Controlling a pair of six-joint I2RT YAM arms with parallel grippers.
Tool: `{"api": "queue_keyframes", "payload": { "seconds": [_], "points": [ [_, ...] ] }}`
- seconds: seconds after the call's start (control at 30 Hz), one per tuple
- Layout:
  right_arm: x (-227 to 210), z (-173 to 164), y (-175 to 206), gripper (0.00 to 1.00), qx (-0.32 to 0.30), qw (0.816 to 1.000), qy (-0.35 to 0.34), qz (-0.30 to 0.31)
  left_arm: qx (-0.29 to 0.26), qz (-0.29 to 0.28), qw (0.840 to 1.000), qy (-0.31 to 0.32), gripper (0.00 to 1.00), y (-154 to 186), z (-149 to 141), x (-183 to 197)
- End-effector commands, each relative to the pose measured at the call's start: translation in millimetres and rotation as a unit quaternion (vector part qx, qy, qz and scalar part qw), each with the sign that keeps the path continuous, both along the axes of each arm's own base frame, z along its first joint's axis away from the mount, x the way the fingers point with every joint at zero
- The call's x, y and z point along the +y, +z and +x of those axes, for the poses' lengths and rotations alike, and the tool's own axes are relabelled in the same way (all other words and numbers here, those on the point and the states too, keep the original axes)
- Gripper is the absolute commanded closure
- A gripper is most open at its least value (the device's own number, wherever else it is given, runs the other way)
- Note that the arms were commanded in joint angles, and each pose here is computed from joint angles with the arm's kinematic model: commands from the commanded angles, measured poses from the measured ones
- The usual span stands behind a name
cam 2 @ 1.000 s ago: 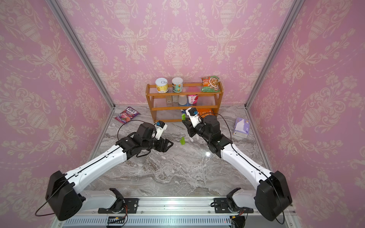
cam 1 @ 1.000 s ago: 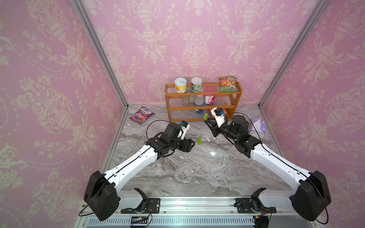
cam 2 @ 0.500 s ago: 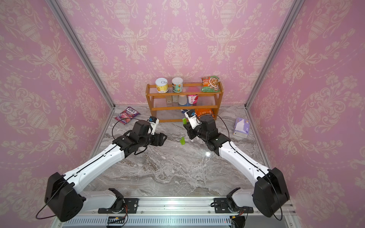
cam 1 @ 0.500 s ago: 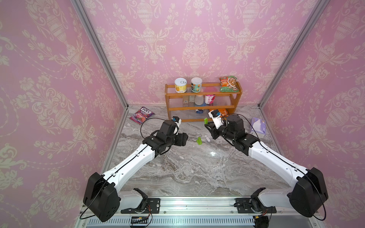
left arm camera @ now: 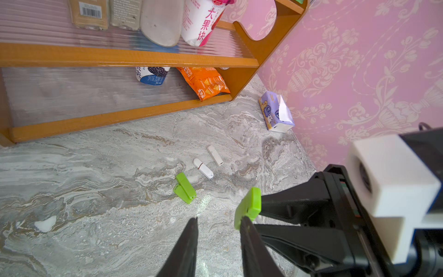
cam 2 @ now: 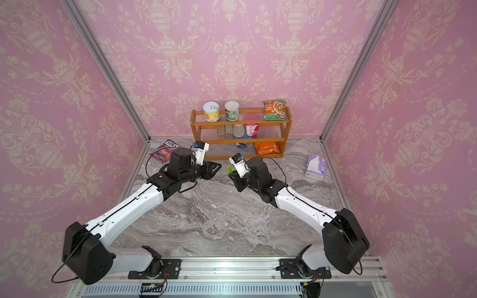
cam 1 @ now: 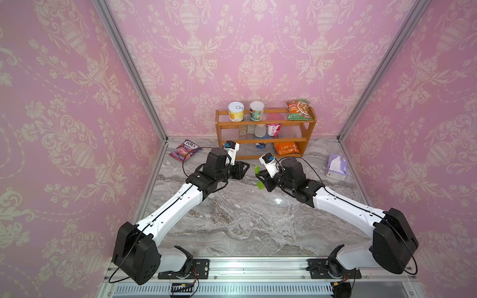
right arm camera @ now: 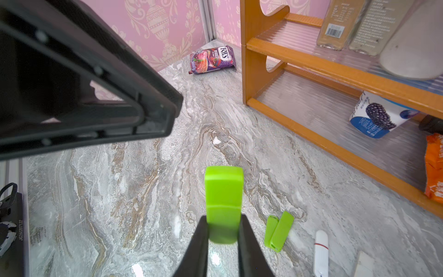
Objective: Close the usb drive cover
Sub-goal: Close the cover of the USB drive.
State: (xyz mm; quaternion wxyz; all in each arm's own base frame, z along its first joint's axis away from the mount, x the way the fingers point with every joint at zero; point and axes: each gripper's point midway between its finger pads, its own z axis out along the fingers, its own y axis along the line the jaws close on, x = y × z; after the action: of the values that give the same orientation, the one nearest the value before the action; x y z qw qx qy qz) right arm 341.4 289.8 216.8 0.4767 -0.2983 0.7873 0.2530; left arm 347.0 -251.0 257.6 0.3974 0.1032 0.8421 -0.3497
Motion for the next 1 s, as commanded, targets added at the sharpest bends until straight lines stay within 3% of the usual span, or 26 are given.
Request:
{"api": "queue_keyframes", "payload": {
  "seconds": [0.0,0.17,0.4,0.97],
  "points": [
    [10,1,3,1.00,0.002,1.000,0.009,0.021,0.004,-0.035,0.998,-0.055,0.69,8,-4,-19],
    [17,3,6,1.00,0.004,0.999,0.018,0.026,0.022,-0.022,0.998,-0.058,0.68,-9,-4,-21],
    [22,0,4,1.00,0.009,0.999,0.025,0.027,-0.028,-0.007,1.000,0.002,0.67,1,-1,3],
    [38,-5,16,1.00,0.006,0.998,0.048,0.047,-0.024,0.003,0.999,-0.028,0.72,-7,-9,-10]
  ]
}}
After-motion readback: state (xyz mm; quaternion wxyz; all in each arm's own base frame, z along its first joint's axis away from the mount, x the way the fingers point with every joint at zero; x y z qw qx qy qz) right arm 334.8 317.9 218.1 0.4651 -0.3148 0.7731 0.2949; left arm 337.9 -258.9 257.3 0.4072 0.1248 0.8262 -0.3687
